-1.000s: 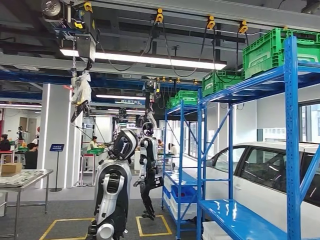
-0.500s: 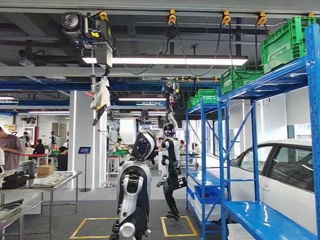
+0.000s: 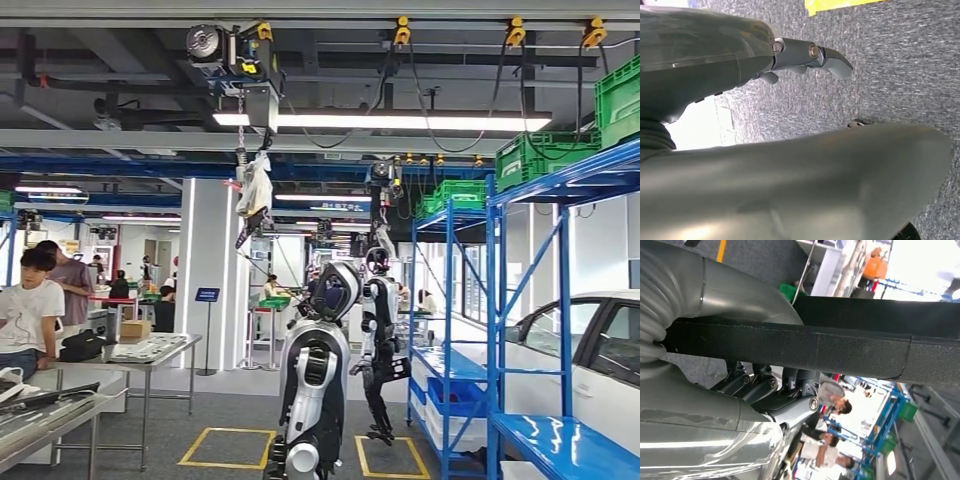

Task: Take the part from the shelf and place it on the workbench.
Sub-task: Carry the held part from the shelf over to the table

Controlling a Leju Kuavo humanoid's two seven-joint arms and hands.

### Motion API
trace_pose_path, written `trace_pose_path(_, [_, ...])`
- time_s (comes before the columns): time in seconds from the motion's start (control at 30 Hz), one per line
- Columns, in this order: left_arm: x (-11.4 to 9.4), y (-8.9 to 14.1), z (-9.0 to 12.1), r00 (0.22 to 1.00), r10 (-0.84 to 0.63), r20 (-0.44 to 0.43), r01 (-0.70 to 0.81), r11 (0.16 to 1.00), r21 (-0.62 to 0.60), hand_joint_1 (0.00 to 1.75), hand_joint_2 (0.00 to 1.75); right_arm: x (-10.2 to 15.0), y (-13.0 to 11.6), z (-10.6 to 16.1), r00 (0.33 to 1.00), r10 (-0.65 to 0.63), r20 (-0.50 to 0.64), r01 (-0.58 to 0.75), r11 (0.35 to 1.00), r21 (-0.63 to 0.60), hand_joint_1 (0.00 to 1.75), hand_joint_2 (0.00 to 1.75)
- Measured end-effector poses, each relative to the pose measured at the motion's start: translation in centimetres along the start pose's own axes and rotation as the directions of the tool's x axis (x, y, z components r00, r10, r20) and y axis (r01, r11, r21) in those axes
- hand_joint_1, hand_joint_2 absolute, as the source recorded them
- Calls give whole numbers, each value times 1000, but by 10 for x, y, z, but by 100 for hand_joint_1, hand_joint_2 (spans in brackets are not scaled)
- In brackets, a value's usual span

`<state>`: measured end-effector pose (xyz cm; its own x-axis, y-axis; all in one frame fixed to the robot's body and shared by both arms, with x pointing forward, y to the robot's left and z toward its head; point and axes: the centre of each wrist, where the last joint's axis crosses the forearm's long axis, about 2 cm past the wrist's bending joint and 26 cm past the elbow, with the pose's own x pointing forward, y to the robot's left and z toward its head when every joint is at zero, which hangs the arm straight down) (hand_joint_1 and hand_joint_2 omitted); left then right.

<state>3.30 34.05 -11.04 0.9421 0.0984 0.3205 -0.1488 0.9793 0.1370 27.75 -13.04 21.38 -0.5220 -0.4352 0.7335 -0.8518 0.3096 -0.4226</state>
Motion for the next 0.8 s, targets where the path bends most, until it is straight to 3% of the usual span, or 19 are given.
trace_pose_path(0.8, [0, -3, 0, 1000, -12, -15, 12, 1000, -3, 0, 175, 3, -10, -4, 999, 37, -21, -35, 995, 89, 175, 175])
